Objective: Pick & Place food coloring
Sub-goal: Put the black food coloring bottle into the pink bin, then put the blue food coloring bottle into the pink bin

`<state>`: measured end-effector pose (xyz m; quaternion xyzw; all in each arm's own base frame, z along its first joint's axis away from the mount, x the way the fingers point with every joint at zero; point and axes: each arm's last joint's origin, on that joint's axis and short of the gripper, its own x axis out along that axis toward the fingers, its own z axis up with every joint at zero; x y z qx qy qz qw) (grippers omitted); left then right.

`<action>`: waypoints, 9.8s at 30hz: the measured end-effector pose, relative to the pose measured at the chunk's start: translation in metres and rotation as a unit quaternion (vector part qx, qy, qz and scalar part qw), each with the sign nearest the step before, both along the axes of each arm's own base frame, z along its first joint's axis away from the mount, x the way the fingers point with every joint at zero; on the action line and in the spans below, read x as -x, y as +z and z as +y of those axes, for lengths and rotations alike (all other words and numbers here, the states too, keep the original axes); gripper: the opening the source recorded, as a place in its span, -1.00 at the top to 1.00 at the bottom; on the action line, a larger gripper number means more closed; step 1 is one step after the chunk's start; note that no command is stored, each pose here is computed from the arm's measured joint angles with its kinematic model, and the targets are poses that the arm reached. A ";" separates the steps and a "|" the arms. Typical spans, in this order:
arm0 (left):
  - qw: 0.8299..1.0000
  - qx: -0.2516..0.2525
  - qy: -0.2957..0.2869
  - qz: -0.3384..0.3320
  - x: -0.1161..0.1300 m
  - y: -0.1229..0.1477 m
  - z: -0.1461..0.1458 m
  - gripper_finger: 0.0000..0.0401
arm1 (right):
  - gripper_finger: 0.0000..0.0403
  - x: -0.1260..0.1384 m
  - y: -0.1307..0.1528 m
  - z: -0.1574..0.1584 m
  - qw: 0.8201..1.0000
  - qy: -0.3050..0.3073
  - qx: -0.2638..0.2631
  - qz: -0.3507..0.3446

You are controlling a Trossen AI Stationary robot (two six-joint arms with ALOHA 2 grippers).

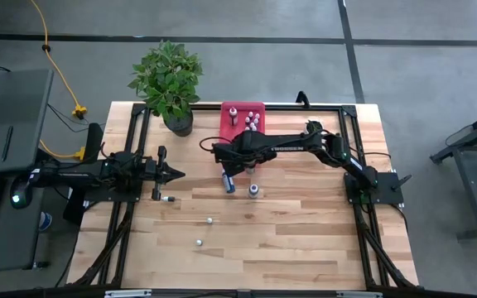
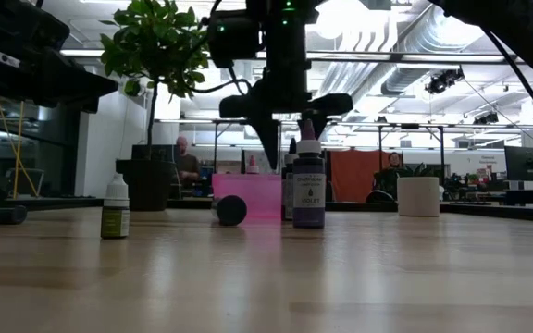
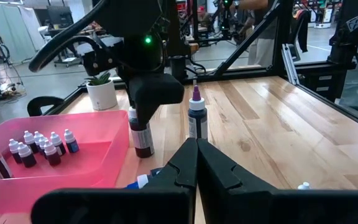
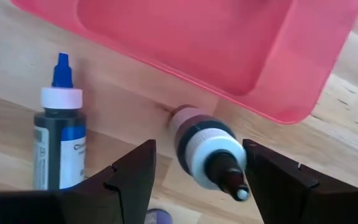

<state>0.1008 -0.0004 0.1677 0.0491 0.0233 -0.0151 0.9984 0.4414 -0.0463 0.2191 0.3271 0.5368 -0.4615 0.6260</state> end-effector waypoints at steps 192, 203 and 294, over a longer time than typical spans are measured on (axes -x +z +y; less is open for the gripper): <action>1.000 0.000 0.000 0.000 0.000 0.000 0.000 1.00 | 0.35 0.061 0.009 -0.116 0.951 0.308 0.014 0.003; 1.000 0.000 0.000 0.000 0.000 0.000 0.000 1.00 | 0.33 0.061 0.009 -0.115 0.951 0.311 0.003 -0.002; 1.000 0.000 0.000 0.000 0.000 0.000 0.000 1.00 | -0.35 -0.038 0.085 0.063 0.921 0.241 -0.134 -0.275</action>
